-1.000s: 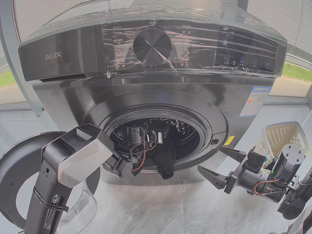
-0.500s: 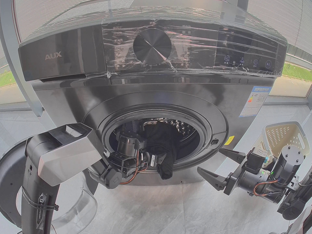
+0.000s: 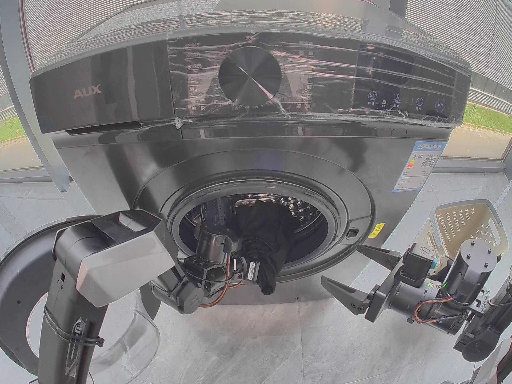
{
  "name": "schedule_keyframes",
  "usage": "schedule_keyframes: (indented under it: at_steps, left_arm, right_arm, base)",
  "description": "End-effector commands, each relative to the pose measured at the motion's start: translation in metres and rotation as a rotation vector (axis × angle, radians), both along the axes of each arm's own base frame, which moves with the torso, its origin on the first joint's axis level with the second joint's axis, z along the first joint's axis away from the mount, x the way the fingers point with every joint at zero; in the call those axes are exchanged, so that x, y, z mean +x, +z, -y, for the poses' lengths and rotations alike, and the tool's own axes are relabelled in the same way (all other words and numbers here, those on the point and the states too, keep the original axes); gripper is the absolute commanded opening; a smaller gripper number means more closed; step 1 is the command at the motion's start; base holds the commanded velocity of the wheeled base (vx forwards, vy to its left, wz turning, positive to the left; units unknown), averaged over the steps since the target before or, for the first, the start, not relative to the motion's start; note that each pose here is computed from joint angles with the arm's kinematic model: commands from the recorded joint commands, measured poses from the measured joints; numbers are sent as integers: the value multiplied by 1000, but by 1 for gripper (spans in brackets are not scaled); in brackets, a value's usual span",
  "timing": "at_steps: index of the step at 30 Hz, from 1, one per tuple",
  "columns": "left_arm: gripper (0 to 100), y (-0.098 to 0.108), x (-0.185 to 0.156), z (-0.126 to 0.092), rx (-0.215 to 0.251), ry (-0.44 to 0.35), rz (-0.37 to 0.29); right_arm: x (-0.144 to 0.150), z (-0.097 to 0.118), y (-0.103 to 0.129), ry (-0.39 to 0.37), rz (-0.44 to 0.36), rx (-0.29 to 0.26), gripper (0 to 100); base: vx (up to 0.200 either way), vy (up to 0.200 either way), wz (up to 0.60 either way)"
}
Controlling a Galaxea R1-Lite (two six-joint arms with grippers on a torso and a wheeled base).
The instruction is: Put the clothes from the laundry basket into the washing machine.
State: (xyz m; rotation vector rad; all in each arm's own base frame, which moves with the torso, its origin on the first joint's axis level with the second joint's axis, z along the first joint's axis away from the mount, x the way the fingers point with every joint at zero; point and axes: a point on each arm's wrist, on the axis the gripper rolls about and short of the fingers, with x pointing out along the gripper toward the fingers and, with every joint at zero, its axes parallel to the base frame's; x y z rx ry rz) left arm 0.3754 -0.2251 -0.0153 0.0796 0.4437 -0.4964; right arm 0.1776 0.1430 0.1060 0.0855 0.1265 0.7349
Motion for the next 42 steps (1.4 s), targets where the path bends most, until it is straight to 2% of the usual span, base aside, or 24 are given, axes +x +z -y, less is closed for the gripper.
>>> schedule_keyframes:
  at_steps: [1,3,6,7,10,12,13,23,30,31,36,39,40,41,42]
  left_arm:
    - [0,-2,4,3,-7,0,8]
    - [0,5,9,9,-38,-1,42]
    - [0,22,25,25,-131,9,141]
    - [0,33,39,34,-201,32,208]
    - [0,46,57,41,-252,74,295]
    - [0,48,61,41,-261,83,313]
    - [0,53,70,42,-285,97,352]
    - [0,67,95,29,-325,176,456]
    - [0,54,86,27,-297,173,410]
    - [100,53,84,28,-294,171,401]
    - [100,64,66,29,-274,142,355]
    - [100,59,46,26,-222,106,267]
    - [100,59,46,26,-222,106,267]
    - [100,52,35,24,-192,74,213]
    - [100,52,34,24,-189,70,206]
  right_arm:
    - [0,-1,0,3,1,0,100]
    - [0,-1,0,3,1,0,100]
    - [0,0,0,3,2,1,100]
    - [-1,0,1,1,3,2,100]
    - [-1,0,1,3,4,3,100]
    - [-1,0,1,1,4,3,100]
    - [0,0,2,0,6,4,100]
    - [1,0,1,-2,3,2,100]
    - [1,0,1,-3,3,2,100]
    - [1,0,1,-2,3,2,100]
    - [1,0,1,-2,3,2,100]
    - [1,0,0,0,2,1,100]
    - [1,0,0,0,2,1,100]
    - [0,0,0,1,0,-1,100]
    - [0,0,0,1,0,-1,100]
  base:
    - [0,0,0]
    - [0,0,0]
    - [0,0,0]
    - [0,0,0]
    - [0,0,0]
    - [0,0,0]
    - [0,0,0]
    - [0,0,0]
    - [0,0,0]
    - [0,0,0]
    - [0,0,0]
    - [0,0,0]
    - [0,0,0]
    - [0,0,0]
    - [0,0,0]
